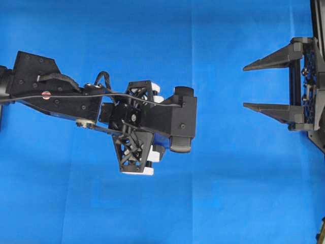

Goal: Handover the blue block to the right arm after grasping it with the left arm, then place it in the designated position.
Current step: 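Lift the cube with the left gripper and retract it leftward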

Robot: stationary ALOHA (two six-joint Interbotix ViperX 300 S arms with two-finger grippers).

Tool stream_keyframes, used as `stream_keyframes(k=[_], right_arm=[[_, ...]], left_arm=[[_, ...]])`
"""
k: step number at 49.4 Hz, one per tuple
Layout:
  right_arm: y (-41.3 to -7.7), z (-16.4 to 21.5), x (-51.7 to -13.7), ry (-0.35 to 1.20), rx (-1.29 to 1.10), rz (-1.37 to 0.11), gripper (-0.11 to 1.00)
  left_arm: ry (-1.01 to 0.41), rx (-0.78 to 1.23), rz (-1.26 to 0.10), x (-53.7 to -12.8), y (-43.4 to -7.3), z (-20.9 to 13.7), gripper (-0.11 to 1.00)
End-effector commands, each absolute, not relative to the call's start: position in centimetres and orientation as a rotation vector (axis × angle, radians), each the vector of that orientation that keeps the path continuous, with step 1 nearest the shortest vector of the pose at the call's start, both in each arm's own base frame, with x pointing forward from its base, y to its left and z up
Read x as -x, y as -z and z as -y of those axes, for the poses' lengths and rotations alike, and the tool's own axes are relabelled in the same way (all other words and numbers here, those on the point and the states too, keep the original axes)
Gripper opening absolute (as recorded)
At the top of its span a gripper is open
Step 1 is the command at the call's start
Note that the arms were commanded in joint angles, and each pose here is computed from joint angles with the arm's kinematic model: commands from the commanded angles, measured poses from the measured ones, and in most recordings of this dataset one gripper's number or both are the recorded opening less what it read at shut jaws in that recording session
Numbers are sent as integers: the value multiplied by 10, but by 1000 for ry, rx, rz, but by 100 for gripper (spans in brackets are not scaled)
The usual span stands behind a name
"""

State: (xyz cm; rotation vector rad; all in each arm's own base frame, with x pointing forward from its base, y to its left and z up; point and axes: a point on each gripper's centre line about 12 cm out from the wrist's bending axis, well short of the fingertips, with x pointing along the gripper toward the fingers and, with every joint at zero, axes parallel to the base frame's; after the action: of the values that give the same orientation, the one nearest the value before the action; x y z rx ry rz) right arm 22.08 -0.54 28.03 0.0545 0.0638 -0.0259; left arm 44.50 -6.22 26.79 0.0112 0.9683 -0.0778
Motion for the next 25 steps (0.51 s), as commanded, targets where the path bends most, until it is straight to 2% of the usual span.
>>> stream_keyframes(k=[1,25], right_arm=[[-291,6,-224,28,-54,-35,97],[-291,6,-224,28,-54,-35,97]], left_arm=[[83,-7,-906,-442,-294,63,48],[83,-7,-904,-442,-294,63,48]])
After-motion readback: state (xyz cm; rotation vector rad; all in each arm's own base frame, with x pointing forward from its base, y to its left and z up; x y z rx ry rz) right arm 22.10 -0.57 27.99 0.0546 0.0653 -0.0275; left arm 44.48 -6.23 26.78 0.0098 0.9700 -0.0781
